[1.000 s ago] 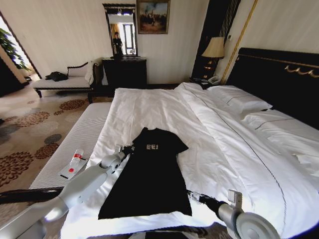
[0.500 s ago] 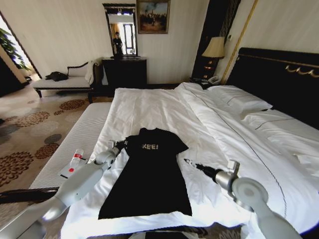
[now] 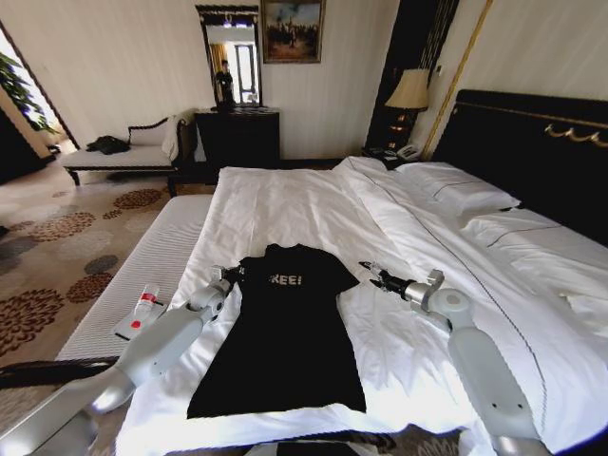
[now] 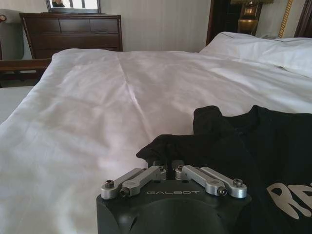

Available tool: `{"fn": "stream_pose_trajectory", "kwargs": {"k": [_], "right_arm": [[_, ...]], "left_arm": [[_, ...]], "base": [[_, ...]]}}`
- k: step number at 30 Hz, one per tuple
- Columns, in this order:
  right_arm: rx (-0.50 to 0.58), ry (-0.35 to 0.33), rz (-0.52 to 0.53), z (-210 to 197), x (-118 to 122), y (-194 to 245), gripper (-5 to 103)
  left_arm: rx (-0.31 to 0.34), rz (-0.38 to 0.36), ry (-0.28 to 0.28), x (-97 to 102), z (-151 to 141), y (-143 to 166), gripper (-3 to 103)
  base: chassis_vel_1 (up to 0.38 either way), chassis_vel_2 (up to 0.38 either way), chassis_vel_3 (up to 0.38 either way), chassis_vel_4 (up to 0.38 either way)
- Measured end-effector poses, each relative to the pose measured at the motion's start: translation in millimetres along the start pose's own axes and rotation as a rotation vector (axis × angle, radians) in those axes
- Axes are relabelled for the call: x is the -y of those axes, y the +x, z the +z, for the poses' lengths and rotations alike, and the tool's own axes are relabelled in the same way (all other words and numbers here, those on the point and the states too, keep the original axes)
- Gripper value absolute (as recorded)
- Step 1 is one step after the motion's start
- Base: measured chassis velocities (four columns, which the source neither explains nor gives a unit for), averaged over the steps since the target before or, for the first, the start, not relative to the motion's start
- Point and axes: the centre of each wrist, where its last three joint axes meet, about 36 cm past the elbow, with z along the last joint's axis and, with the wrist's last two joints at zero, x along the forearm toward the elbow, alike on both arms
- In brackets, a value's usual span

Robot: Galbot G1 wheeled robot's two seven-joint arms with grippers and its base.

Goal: Fold the clothes on the bed.

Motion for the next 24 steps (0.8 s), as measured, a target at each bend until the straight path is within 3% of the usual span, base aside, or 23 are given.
{"fn": "stream_pose_trajectory", "kwargs": {"k": [7,13,15,24], "right_arm": [[-0.011,-0.043,0.020,4,15,-23,96],[-0.003,-0.065,0.019,-7,16,-39,82],[-0.004,-0.067,0.022,-8,17,-40,82],[-0.029,-0.065,0.047,11,25,-49,43]], "left_arm": [[-0.003,-0.001,-0.001,2.2,0,-5,2],[-0.005,0.000,-0.003,3.8,-1,-6,2],[-0.005,0.000,-0.004,3.5,-1,-6,2],[-0.007,-0.002,-0.012,0.2,-2,-4,2]], "base": [[0.000,0.000,0.000,0.000],[0.000,0.000,0.000,0.000],[0.000,0.000,0.000,0.000],[0.000,0.000,0.000,0.000]]}}
